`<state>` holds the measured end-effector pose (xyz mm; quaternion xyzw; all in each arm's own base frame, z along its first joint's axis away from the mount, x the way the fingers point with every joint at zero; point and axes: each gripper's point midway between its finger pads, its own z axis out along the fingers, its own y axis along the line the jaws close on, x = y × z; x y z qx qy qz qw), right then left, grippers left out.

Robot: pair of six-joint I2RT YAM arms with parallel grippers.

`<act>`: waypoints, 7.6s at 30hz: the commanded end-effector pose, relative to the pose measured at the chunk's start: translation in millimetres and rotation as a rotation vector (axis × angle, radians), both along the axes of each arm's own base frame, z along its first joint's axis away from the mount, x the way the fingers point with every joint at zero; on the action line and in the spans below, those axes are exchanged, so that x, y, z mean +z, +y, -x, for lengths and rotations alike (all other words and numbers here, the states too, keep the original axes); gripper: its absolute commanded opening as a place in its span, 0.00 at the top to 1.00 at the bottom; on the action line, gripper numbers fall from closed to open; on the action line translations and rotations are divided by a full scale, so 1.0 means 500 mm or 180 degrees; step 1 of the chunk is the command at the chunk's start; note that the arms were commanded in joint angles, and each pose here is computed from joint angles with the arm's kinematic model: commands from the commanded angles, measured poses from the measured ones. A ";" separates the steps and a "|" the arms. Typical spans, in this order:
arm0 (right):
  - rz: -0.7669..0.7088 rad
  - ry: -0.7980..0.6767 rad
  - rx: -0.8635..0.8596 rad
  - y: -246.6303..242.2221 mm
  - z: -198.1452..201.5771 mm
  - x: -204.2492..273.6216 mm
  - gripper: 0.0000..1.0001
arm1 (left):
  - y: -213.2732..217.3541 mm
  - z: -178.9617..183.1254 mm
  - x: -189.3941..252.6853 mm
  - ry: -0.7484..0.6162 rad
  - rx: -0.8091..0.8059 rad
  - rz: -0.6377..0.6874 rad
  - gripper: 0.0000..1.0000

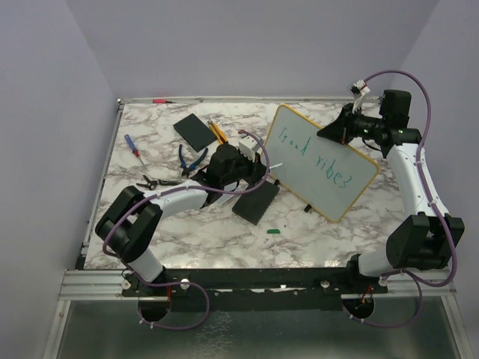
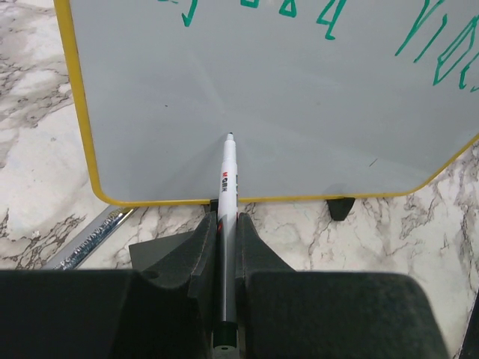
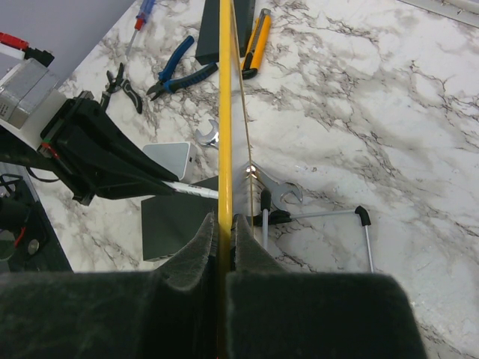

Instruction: Write a sentence on the whiteboard

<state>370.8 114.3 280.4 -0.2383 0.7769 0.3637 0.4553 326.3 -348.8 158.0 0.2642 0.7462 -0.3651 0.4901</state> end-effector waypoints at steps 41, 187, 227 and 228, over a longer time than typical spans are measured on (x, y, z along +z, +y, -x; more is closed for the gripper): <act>-0.0064 0.0282 0.0062 0.014 0.022 -0.032 0.99 | 0.031 -0.064 -0.013 -0.0003 0.0353 0.0077 1.00; -0.0072 0.0270 0.0075 0.015 0.022 -0.032 0.99 | -0.028 0.010 -0.085 0.0161 0.0260 -0.0395 1.00; -0.0071 0.0279 0.0073 0.015 0.022 -0.036 0.99 | -0.068 0.003 0.035 -0.0164 0.0182 -0.0123 1.00; -0.0071 0.0276 0.0074 0.015 0.023 -0.035 0.99 | -0.068 0.004 0.037 -0.0169 0.0182 -0.0119 1.00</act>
